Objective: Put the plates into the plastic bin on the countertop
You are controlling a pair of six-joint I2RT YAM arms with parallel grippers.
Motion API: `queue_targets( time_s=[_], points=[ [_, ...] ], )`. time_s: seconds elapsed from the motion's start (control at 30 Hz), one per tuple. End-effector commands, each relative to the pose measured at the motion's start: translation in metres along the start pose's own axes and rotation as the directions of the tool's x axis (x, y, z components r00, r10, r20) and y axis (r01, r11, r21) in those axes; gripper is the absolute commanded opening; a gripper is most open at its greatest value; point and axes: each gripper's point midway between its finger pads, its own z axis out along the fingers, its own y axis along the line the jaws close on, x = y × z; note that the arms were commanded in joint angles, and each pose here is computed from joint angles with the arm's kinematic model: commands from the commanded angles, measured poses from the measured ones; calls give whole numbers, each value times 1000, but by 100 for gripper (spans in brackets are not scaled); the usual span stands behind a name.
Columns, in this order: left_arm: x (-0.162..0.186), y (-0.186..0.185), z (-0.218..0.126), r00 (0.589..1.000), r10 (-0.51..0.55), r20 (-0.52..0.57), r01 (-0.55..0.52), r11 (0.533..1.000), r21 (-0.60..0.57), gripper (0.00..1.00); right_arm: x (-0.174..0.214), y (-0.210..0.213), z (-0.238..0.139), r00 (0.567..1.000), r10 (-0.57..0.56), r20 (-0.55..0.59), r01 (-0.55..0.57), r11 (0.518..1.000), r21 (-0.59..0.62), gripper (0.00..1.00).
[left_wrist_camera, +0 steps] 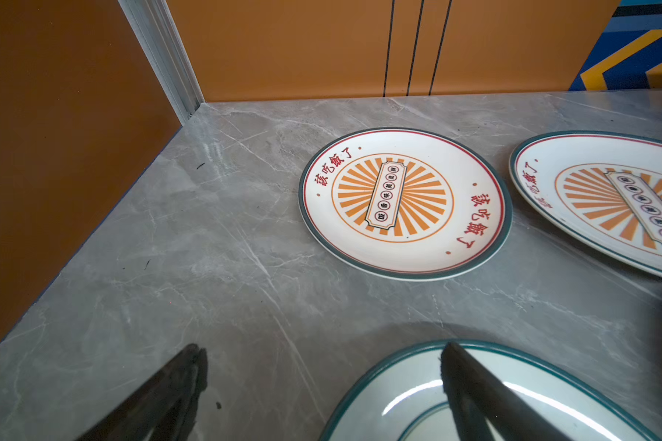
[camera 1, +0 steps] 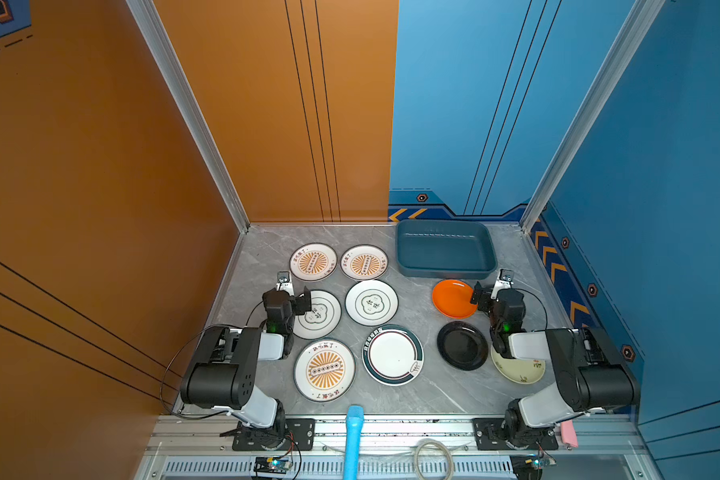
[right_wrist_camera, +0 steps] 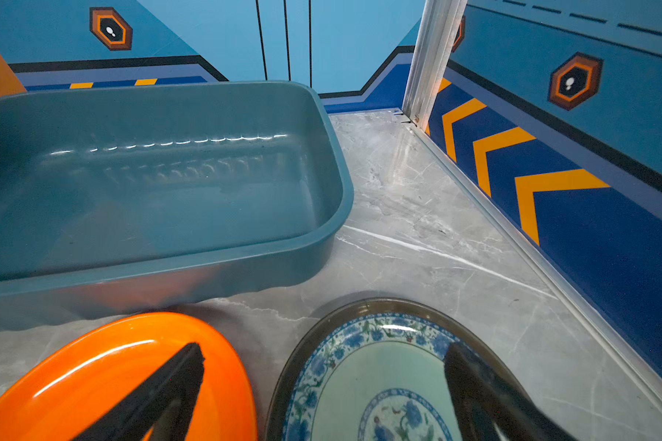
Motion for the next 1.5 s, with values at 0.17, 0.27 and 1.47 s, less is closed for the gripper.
queue_targets(
  time_s=[0.17, 0.27, 1.47],
  points=[
    [-4, -4, 3, 1000, 6, 6, -6, 1000, 24, 98, 2, -1, -1, 1000, -13, -12, 13, 1000, 0, 100],
    [-3, -3, 3, 1000, -15, 4, 14, 999, 52, 98, 2, -1, 0, 1000, -13, -12, 13, 1000, 0, 100],
    [-61, 13, -88, 929, -363, -79, 358, 931, -64, 98, -5, -9, -5, 1000, -16, 2, 15, 996, 89, 100]
  ],
)
